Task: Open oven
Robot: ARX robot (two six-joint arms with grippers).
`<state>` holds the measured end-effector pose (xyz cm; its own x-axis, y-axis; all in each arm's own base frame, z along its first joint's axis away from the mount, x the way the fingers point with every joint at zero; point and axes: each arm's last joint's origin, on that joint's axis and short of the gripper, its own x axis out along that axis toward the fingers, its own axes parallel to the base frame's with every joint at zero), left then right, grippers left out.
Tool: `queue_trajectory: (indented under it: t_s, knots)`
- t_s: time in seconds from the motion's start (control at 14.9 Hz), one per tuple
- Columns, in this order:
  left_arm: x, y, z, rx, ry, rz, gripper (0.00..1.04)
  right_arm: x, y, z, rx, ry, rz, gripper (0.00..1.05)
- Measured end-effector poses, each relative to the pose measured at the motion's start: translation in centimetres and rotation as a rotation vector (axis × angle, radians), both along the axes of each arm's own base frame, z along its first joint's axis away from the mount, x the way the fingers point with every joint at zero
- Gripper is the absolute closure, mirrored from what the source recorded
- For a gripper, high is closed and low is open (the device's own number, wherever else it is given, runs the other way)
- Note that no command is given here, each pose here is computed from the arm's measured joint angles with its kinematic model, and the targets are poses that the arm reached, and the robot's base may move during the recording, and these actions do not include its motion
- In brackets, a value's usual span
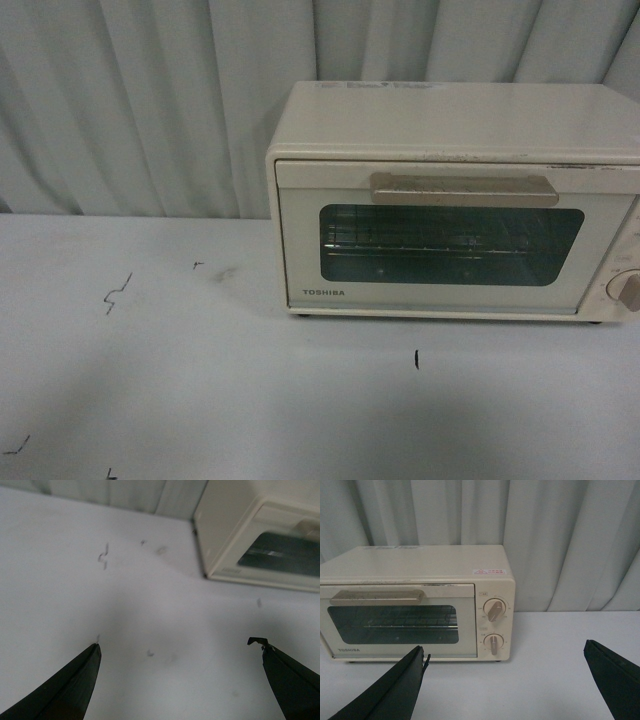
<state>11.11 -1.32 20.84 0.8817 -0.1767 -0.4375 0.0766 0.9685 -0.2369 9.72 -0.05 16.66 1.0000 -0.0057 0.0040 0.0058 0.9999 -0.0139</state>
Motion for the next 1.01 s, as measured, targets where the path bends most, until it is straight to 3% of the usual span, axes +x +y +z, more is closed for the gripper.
queue_trajectory:
  t_s: [0.2, 0.54, 0.74, 1.01]
  knots:
    - [4.1, -3.0, -0.8, -0.146, 0.097, -0.044, 0.07, 0.0, 0.0, 0.0, 0.000, 0.000, 0.000, 0.06]
    - [9.2, -11.3, -5.3, -0.317, 0.306, -0.170, 0.07, 0.0, 0.0, 0.0, 0.000, -0.001, 0.000, 0.06]
    - [10.5, -13.5, -10.3, -0.398, 0.472, -0.126, 0.07, 0.0, 0.0, 0.0, 0.000, -0.001, 0.000, 0.06]
    - [12.0, -15.1, -13.5, -0.562, 0.545, 0.001, 0.07, 0.0, 0.0, 0.0, 0.000, -0.001, 0.000, 0.06]
